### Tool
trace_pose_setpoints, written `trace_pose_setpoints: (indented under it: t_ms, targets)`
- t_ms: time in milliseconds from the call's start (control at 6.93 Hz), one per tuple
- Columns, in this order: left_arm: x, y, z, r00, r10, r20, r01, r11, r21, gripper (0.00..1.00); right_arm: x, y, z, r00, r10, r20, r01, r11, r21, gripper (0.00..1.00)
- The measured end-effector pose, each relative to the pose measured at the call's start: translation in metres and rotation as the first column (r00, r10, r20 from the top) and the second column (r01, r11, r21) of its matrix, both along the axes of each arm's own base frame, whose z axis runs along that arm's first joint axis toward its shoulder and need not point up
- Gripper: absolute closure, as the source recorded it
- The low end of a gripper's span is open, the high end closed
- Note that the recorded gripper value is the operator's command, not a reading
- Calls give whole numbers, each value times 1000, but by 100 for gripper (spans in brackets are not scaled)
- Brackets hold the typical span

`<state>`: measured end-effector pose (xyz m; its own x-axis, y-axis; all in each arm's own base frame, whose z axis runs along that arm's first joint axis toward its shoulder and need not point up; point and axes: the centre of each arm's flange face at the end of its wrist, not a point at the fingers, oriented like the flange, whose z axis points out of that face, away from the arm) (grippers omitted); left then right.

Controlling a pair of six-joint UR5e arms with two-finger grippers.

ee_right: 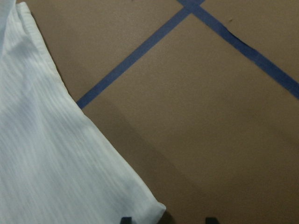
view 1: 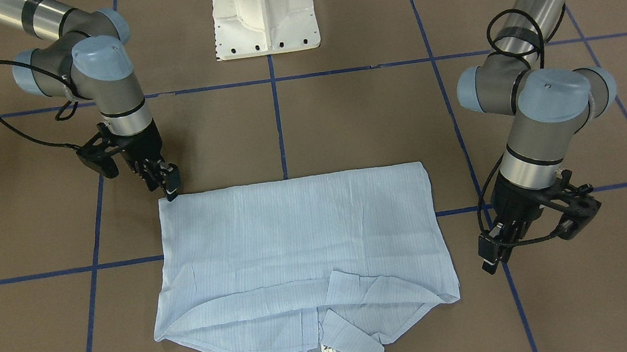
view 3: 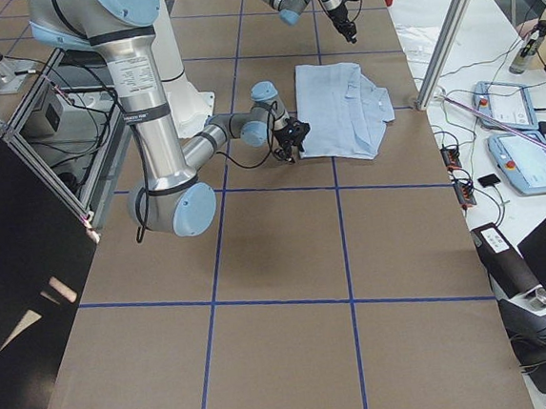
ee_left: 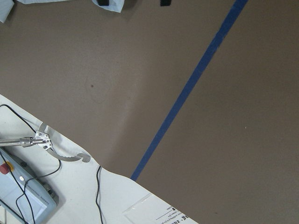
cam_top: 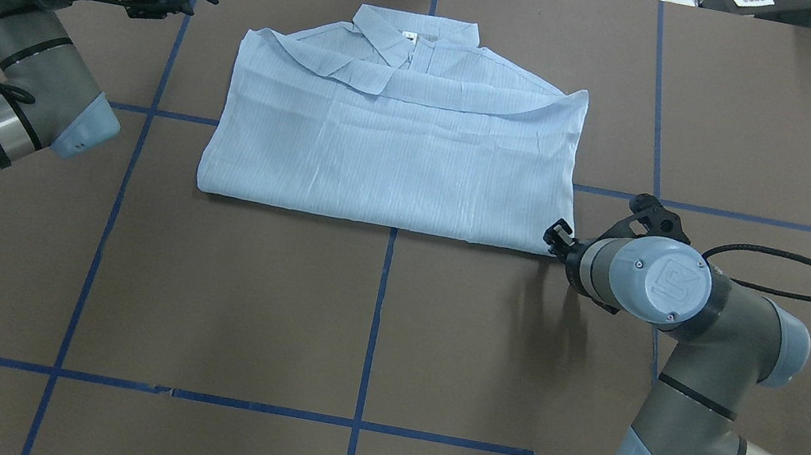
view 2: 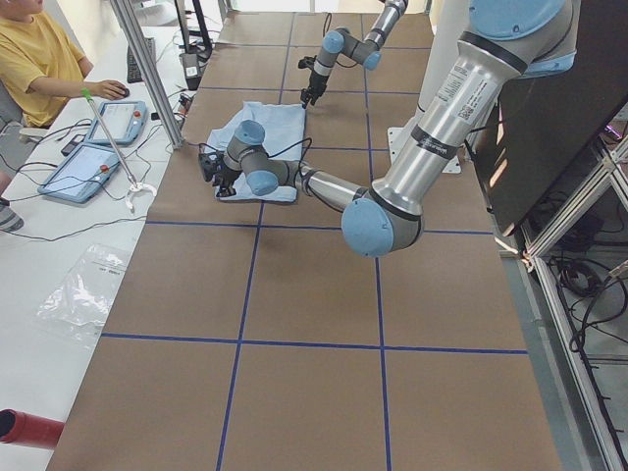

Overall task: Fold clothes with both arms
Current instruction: 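Move the right gripper to the folded shirt's corner nearest it and grasp, then drag the shirt corner with the right gripper toward the robot, rotating the shirt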

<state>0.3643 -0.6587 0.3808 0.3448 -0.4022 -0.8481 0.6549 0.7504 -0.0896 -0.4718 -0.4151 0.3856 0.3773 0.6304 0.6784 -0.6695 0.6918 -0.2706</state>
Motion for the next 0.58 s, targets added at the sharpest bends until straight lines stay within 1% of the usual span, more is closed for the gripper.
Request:
trace_pose_setpoints:
  t_ms: [144,289,433,577]
  targets:
    - [0,0,0,1000,-1,0,1,1000,0,53,-4,-2,-2,1000,0,1,0,1000,1,77]
    - [0,0,0,1000,-1,1,1,1000,0,53,-5,-4,-4,1000,2,3,-2,1000,1,94]
    - [0,0,0,1000,-1,1,1,1000,0,53,-5,-5,-4,1000,4,3,-4,1000,1,100]
    - [0,0,0,1000,-1,0,1,1000,0,53,-3,-7,-5,1000,7,4,-7,1000,3,100]
